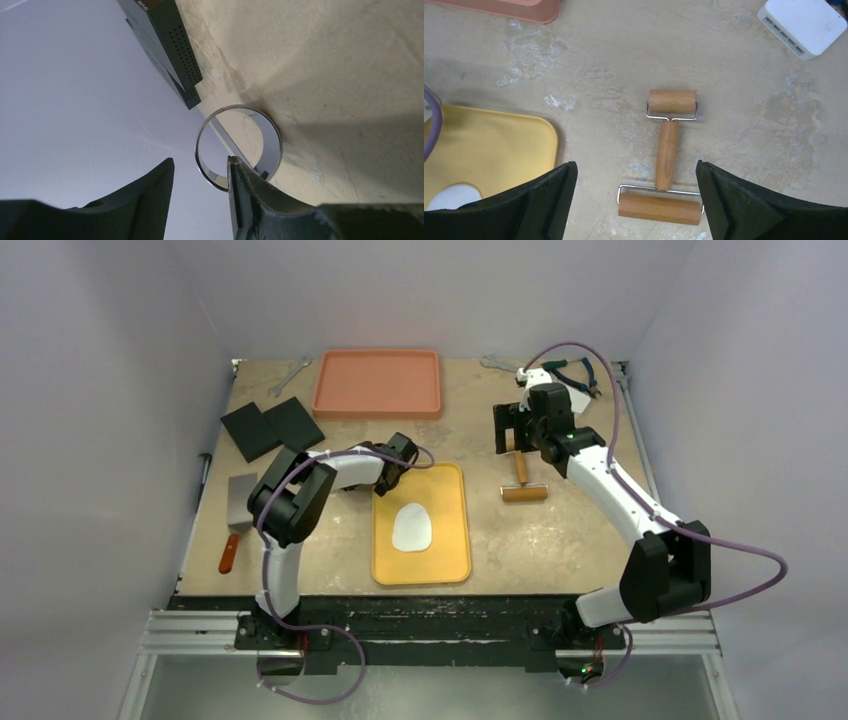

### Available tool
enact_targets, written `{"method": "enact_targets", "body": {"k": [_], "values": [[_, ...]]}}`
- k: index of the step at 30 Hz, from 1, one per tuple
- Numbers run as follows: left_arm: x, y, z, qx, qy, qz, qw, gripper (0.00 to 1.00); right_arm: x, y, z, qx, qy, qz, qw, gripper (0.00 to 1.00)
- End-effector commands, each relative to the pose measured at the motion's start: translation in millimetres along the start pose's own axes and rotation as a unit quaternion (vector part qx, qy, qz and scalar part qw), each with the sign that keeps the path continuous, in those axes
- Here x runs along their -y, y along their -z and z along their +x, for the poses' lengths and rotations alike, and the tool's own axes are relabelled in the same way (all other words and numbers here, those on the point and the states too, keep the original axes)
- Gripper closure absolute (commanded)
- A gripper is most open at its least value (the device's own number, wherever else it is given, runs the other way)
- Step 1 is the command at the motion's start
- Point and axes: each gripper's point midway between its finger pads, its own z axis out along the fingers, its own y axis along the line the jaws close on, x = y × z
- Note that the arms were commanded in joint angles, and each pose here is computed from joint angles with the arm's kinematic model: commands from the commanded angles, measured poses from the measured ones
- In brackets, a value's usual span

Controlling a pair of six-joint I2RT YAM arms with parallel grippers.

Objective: Roll out the dumpling wrappers from the dough
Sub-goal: Place the rolling pin at the center of the board, then pick up the dumpling mold from the center of the board.

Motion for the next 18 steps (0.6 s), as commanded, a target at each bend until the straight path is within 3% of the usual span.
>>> {"method": "enact_targets", "body": {"k": [1,7,10,14,18], "values": [[-18,-1,3,-0.009,0.005,-0.043,0.999,0.58,-8,8,-15,0.032,-0.004,-0.025,0.999,0.02],[-18,-12,6,-0.021,-0.005,-0.041,0.999,0.72,-11,13,-20,0.044,-0.006,-0.035,0.998,0.02],[-20,-11,6,-0.023,-0.011,-0.042,0.999,0.99,-11,13,-20,0.044,-0.005,-0.035,0.998,0.02],[-27,-8,4,-0.010,-0.003,-0.032,0.999,1.00,-11,14,-20,0.045,-0.005,-0.037,0.998,0.02],[-52,18,-12,0.076,0.081,0.029,0.993,1.00,-17,18,-22,0.049,-0.005,-0.055,0.997,0.01]]}}
